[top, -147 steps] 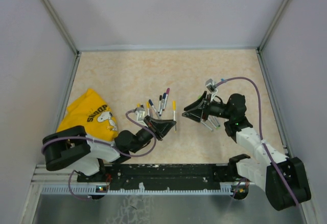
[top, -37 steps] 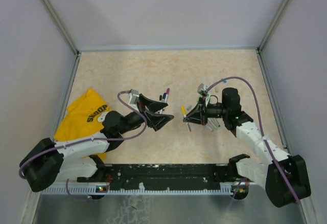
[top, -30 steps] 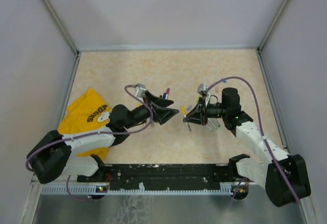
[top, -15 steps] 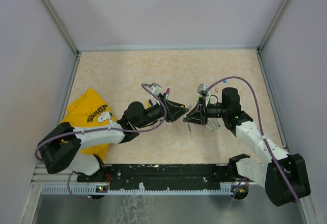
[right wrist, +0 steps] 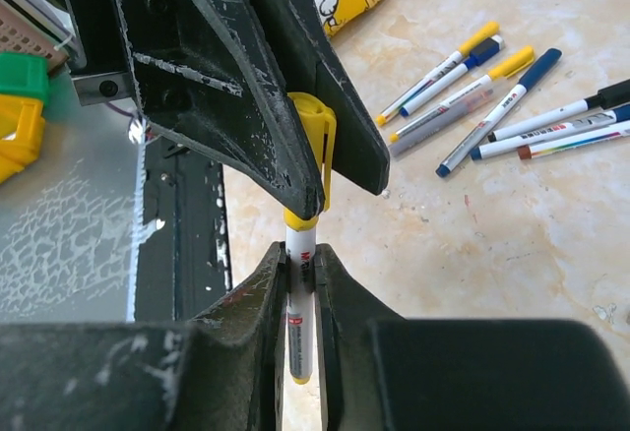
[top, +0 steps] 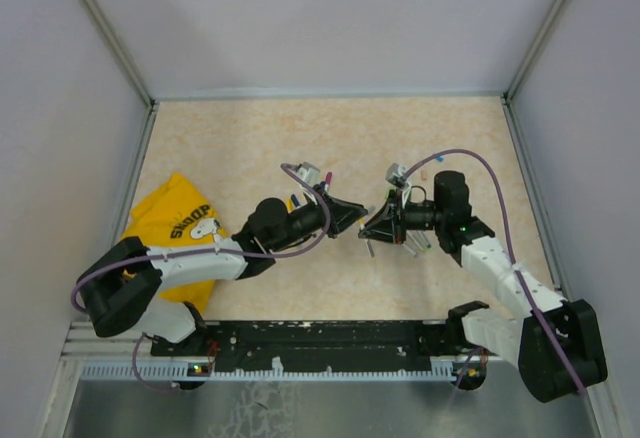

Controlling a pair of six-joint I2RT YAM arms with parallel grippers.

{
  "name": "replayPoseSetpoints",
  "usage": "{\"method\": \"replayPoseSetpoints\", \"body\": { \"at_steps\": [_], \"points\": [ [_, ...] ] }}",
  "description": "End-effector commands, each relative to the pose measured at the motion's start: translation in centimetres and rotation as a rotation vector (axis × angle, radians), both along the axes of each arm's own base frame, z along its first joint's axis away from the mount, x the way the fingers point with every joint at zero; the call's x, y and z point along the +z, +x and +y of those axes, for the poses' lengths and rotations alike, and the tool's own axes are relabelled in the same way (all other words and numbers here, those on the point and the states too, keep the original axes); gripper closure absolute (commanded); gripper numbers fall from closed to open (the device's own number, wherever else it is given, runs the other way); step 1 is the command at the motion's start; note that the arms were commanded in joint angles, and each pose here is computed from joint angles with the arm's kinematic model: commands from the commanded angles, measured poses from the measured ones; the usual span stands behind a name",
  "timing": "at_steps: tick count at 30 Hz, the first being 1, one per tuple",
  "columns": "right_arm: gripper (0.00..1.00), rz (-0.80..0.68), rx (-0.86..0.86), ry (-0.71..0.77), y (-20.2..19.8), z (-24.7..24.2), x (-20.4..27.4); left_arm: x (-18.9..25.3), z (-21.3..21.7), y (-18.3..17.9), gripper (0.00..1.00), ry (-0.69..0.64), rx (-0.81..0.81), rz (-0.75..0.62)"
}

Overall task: Open the pen caps
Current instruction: Open the pen cap from the pen, then place the pen at the center of the board.

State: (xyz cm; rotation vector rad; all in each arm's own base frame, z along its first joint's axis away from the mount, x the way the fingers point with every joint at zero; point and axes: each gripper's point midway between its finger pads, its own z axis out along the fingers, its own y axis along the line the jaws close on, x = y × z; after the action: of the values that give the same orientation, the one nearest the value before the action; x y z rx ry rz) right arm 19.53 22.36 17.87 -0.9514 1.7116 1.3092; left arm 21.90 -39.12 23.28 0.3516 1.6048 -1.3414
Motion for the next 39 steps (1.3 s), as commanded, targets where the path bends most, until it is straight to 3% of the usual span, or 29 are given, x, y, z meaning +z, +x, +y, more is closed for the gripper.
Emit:
{"method": "replayPoseSetpoints", "body": {
  "at_steps": [1,10,12,14,16,22,29,33,39],
  "points": [
    [0.85,-0.081,0.016,0.031,0.8,0.3,2.1,3.3,1.0,0.6,1.0,-0.098,0.058,-0.051],
    [0.83,-0.073,0.031,0.034,0.5,0.8,1.9,5.0,1.7,0.7,1.0,-0.156,0.083,-0.067],
    [0.88,-0.072,0.033,0.035,0.4,0.9,2.0,5.0,1.7,0.7,1.0,-0.162,0.08,-0.065],
    [1.0,-0.071,0.036,0.036,0.4,1.0,2.0,5.3,1.7,0.9,1.0,-0.174,0.081,-0.067],
    [1.0,-0.067,0.035,0.033,0.4,1.0,2.0,5.8,2.2,1.3,1.0,-0.199,0.095,-0.075],
    [1.0,-0.034,0.027,0.005,0.7,0.9,1.4,10.4,7.5,6.1,1.0,-0.325,0.259,-0.133],
    [1.0,-0.045,-0.001,-0.047,1.0,0.5,0.5,14.8,13.1,11.4,1.0,-0.348,0.421,-0.178],
    [1.0,-0.064,-0.091,-0.216,2.3,-1.0,-2.2,13.0,14.2,10.9,1.0,-0.301,0.406,-0.152],
    [1.0,-0.029,-0.198,-0.528,3.4,-5.1,-6.9,4.9,15.0,8.4,1.0,-0.126,0.377,-0.037]
  ]
}}
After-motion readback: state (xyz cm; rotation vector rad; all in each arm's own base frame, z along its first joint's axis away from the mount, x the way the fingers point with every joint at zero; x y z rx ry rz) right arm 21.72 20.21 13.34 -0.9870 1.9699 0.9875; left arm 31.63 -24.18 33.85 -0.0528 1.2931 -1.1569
